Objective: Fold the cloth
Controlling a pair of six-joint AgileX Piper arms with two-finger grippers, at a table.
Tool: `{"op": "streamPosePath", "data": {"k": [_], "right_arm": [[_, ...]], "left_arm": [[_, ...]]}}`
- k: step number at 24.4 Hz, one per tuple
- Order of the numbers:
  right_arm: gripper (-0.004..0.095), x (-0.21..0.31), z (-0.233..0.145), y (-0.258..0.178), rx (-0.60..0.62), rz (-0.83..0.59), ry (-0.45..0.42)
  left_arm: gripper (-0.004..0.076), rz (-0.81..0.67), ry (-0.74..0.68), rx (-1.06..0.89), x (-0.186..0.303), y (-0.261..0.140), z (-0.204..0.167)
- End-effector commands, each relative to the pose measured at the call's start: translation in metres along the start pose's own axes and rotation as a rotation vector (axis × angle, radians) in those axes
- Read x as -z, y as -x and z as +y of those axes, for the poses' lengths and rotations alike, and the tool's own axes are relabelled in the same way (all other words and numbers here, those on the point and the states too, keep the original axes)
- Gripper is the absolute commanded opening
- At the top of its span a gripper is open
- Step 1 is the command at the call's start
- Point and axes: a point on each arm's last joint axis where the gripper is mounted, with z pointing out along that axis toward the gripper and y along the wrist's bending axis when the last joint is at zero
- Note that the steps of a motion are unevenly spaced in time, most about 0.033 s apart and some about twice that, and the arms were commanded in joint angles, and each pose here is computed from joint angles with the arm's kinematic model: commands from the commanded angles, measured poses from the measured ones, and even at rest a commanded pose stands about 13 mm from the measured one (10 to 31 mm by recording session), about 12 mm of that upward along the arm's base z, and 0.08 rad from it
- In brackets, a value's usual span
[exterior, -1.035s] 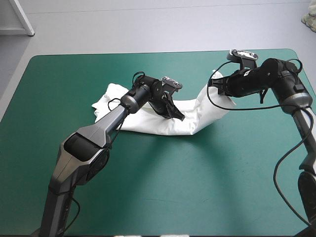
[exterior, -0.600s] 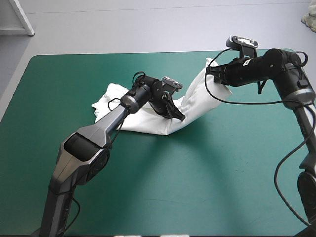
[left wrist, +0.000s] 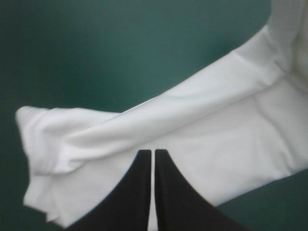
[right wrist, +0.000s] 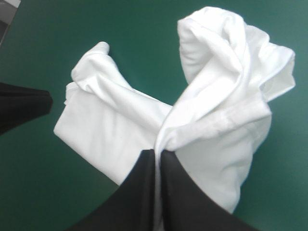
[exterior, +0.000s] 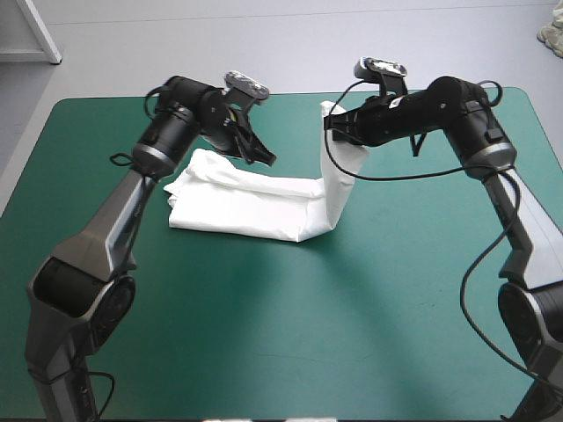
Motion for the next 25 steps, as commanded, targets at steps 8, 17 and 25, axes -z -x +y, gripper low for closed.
{"op": "streamPosePath", "data": {"k": [8, 17, 25], "right_arm": [[-0.0015, -0.081, 0.112, 0.021, 0.169, -0.076, 0.309], [0.0012, -0.157, 0.15, -0.012, 0.175, -0.029, 0.508], [0.0623, -0.16, 0.159, -0.018, 0.214, -0.023, 0.54]], "left_arm": [[0.0019, 0.084, 0.184, 0.283, 0.085, -0.164, 0.055], [0.0019, 0.112, 0.168, 0.304, 0.091, -0.232, 0.019], [0.0019, 0.089, 0.175, 0.319, 0.094, -0.244, 0.013]]}}
